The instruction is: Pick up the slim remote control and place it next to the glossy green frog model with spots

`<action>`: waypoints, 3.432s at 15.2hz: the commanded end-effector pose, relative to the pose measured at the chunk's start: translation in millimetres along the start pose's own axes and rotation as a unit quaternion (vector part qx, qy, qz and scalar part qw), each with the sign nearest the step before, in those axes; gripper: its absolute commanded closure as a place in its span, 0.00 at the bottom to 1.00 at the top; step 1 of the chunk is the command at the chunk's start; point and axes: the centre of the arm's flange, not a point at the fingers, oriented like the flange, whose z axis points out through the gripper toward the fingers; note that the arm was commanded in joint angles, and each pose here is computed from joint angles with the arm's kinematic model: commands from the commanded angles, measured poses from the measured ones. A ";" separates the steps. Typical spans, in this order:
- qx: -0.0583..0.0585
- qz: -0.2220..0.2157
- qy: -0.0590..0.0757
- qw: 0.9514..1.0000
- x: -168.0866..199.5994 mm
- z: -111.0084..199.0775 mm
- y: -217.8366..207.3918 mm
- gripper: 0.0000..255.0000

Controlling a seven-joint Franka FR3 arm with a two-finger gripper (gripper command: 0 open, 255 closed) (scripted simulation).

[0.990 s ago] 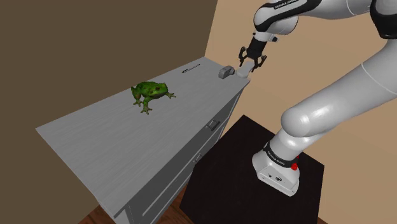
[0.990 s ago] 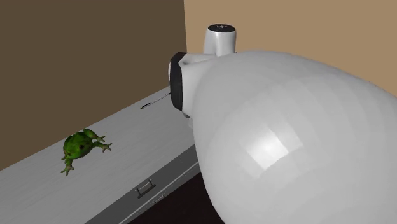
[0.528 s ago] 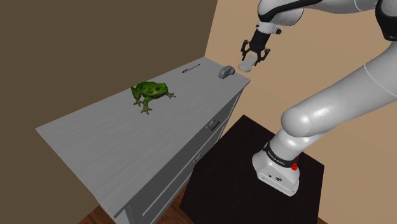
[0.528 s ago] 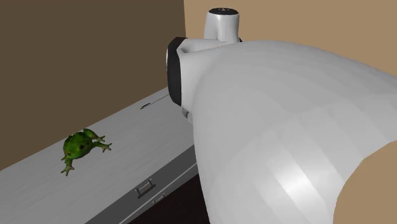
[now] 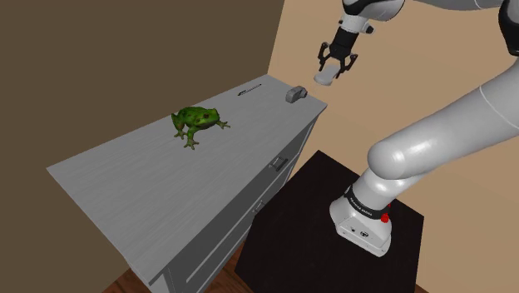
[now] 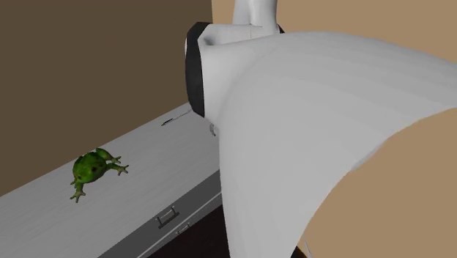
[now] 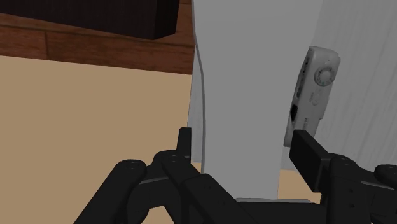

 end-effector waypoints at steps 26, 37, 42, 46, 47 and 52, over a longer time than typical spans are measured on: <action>0.000 0.000 0.000 1.000 -349.2 -0.6 -24.7 1.00; 0.000 0.000 0.000 1.000 -494.0 0.2 -35.0 1.00; 0.000 0.000 0.000 1.000 -559.8 0.6 -39.7 1.00; 0.000 0.000 0.000 1.000 -595.1 6.1 -42.2 1.00; 0.000 0.000 0.000 1.000 -595.1 11.4 -42.1 1.00; 0.000 0.000 0.000 1.000 -594.8 37.8 -41.6 1.00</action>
